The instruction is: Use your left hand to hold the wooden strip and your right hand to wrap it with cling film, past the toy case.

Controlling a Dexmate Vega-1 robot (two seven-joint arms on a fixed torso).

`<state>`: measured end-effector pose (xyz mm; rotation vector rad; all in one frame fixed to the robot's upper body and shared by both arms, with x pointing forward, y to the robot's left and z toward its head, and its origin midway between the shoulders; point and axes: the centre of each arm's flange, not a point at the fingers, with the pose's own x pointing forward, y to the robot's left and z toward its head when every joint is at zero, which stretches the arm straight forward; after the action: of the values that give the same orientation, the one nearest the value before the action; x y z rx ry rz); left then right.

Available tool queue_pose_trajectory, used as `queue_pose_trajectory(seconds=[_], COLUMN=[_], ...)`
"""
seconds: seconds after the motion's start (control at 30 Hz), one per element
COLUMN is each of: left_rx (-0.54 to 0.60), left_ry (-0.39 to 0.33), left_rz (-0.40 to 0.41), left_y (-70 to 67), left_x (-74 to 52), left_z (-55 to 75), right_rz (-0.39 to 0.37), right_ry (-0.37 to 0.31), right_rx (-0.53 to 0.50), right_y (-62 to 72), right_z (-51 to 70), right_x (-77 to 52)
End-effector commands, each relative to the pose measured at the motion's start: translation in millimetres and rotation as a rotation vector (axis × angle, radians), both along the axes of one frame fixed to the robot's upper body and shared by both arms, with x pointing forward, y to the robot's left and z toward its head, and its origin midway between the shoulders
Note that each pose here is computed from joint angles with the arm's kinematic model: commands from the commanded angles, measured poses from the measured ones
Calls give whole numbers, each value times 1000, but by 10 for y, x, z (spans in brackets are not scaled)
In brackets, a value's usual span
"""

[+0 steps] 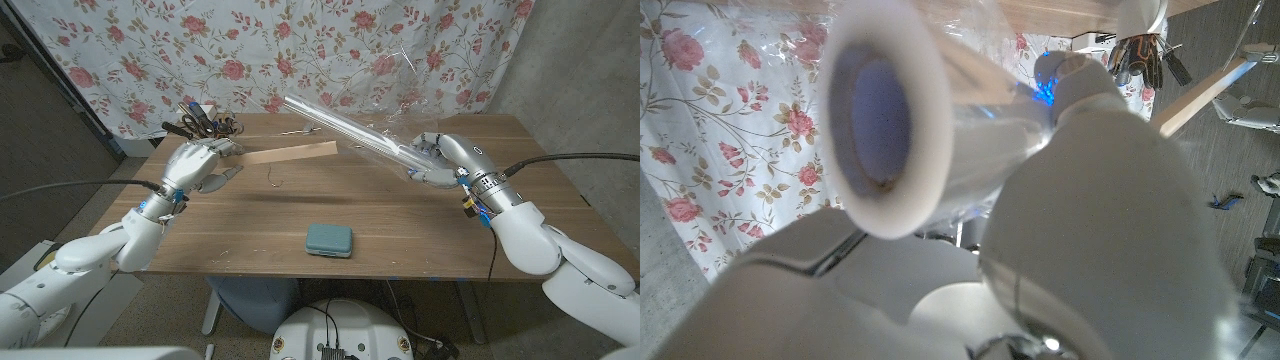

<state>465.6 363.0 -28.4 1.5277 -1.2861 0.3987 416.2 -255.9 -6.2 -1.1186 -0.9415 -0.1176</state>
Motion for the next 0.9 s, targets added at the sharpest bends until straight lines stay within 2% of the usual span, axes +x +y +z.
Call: queue_pose_trajectory(seconds=[0.03,0.2,0.3,0.5,0.9], left_rx=[52,89,112,136,146], left_ry=[35,38,40,58,77], left_rz=[-63,-81,-87,-86,-76], left_y=[-242,-318,-347,-357,-345], left_x=[219,224,214,223,245], left_z=[-5,-18,-47,-100,-78], right_rz=[80,85,83,74,113], right_ry=[17,27,48,65,53], right_rx=[-1,8,31,49,17], right_y=[92,59,-6,-81,28], right_z=[68,115,137,173,244], right_x=[-3,33,103,182,90])
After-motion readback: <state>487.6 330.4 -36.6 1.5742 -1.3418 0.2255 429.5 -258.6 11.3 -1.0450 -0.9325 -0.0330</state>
